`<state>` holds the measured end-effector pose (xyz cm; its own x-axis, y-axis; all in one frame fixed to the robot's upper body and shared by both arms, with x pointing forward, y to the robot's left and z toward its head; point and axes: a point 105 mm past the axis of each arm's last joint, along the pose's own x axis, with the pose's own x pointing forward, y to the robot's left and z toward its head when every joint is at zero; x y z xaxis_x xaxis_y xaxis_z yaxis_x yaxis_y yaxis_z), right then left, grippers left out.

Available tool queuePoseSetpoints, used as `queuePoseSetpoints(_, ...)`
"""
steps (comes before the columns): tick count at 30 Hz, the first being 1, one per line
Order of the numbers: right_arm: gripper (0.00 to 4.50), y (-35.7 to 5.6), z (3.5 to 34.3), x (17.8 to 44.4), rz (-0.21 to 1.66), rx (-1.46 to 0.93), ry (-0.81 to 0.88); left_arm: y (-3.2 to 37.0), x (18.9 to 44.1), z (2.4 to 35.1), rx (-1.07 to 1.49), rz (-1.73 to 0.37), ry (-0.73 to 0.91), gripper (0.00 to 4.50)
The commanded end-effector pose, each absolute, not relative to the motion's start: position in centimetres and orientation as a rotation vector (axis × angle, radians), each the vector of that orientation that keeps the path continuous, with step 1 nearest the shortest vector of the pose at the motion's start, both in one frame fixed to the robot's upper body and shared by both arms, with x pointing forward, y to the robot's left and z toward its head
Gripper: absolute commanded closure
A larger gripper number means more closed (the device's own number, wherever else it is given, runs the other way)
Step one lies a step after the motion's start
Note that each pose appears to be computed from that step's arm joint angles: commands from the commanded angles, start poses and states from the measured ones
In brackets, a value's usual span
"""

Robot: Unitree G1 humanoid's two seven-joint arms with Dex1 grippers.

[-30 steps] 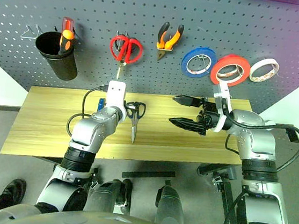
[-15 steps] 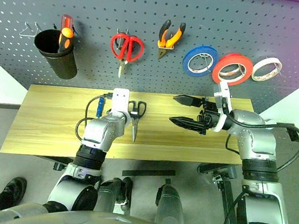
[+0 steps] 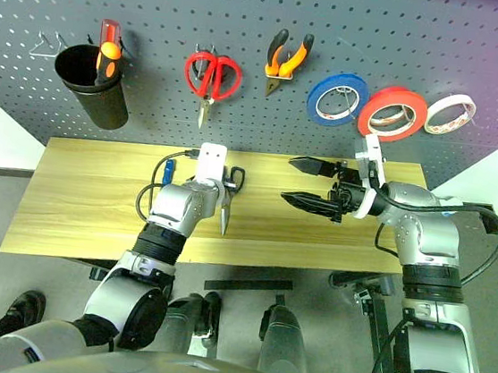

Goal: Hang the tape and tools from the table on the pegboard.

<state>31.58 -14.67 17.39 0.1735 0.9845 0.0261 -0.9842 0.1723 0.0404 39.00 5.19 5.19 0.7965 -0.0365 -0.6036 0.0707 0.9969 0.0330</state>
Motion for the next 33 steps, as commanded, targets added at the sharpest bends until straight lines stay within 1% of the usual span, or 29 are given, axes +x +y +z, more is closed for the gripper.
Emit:
queuePoseSetpoints(1, 0.02, -14.6, 18.7, 31.3, 1.404, 0.022, -0.059, 2.4, 39.1, 6.7, 0.023, -0.134, 0.622, 0.0)
queuePoseSetpoints(14, 0.02, -14.4, 18.5, 31.3, 1.397, 0.023, -0.057, 1.6, 38.0, 5.5, 0.005, -0.136, 0.696, 0.0)
queuePoseSetpoints(18, 0.02, -14.5, 18.4, 31.2, 1.394, 0.025, -0.052, 1.5, 38.0, 5.4, -0.023, -0.134, 0.707, 0.0)
queuePoseSetpoints(20, 0.02, -14.5, 18.4, 31.1, 1.395, 0.023, -0.052, 1.5, 38.0, 5.4, 0.004, -0.131, 0.704, 0.0)
queuePoseSetpoints(25, 0.02, -14.5, 18.7, 30.9, 1.394, 0.031, -0.058, 1.5, 37.9, 4.7, -0.005, -0.125, 0.739, 0.0)
queuePoseSetpoints(29, 0.02, -14.6, 18.4, 30.2, 1.424, 0.029, -0.042, 1.3, 38.1, 4.8, -0.019, -0.13, 0.743, 0.0)
queuePoseSetpoints(33, 0.02, -14.8, 18.5, 30.0, 1.417, 0.021, -0.042, 1.0, 38.1, 4.7, -0.029, -0.138, 0.752, 0.0)
